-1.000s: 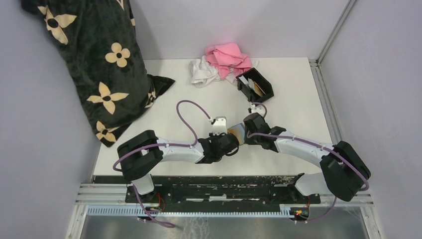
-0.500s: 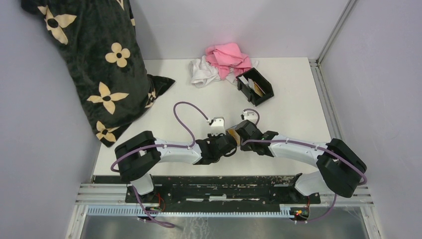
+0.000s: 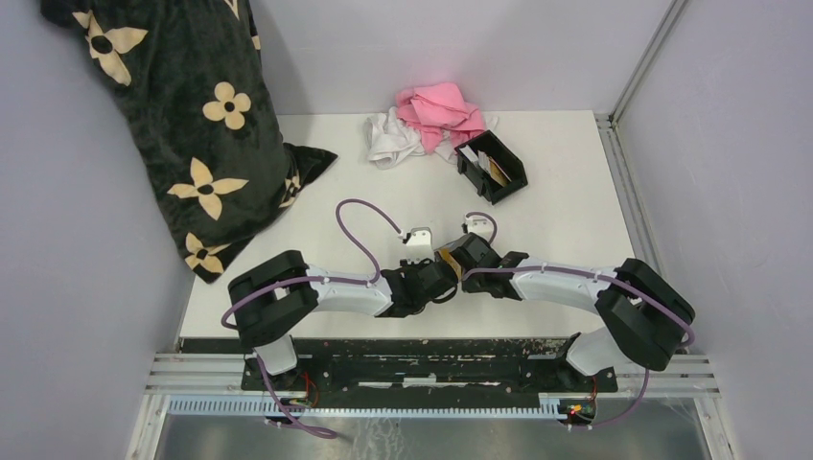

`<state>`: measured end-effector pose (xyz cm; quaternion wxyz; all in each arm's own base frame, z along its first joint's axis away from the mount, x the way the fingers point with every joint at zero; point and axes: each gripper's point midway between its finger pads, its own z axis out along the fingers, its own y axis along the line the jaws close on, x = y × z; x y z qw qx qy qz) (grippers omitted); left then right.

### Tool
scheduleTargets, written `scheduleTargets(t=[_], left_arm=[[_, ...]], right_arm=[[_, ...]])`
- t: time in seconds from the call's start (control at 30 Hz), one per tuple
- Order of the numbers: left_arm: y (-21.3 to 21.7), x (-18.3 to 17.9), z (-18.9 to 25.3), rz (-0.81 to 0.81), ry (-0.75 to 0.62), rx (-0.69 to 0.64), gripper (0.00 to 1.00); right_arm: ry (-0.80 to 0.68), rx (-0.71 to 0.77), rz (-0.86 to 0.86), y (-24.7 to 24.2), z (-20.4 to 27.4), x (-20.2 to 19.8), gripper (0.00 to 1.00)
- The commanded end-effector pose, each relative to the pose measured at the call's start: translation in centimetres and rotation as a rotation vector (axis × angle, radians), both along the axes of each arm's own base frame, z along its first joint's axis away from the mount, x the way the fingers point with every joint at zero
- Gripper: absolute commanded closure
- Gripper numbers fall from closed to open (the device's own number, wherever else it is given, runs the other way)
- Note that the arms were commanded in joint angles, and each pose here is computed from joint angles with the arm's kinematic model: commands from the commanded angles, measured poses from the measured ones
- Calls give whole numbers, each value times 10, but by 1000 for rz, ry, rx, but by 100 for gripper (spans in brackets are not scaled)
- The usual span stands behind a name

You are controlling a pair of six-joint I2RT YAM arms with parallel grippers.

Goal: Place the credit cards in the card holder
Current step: Insert the credit card into the card holder.

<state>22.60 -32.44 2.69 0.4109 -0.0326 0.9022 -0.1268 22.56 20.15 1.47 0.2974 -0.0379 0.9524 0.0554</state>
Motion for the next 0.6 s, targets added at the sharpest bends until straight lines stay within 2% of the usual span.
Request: scheduleTargets(t=[0.0, 0.57], left_arm=[[6, -1, -13, 44, 21, 12, 81], [15, -5, -26, 57, 49, 43, 81]], right_arm=[[-78, 32, -14, 13, 18, 20, 88], [-124, -8, -43, 7, 26, 33, 88]])
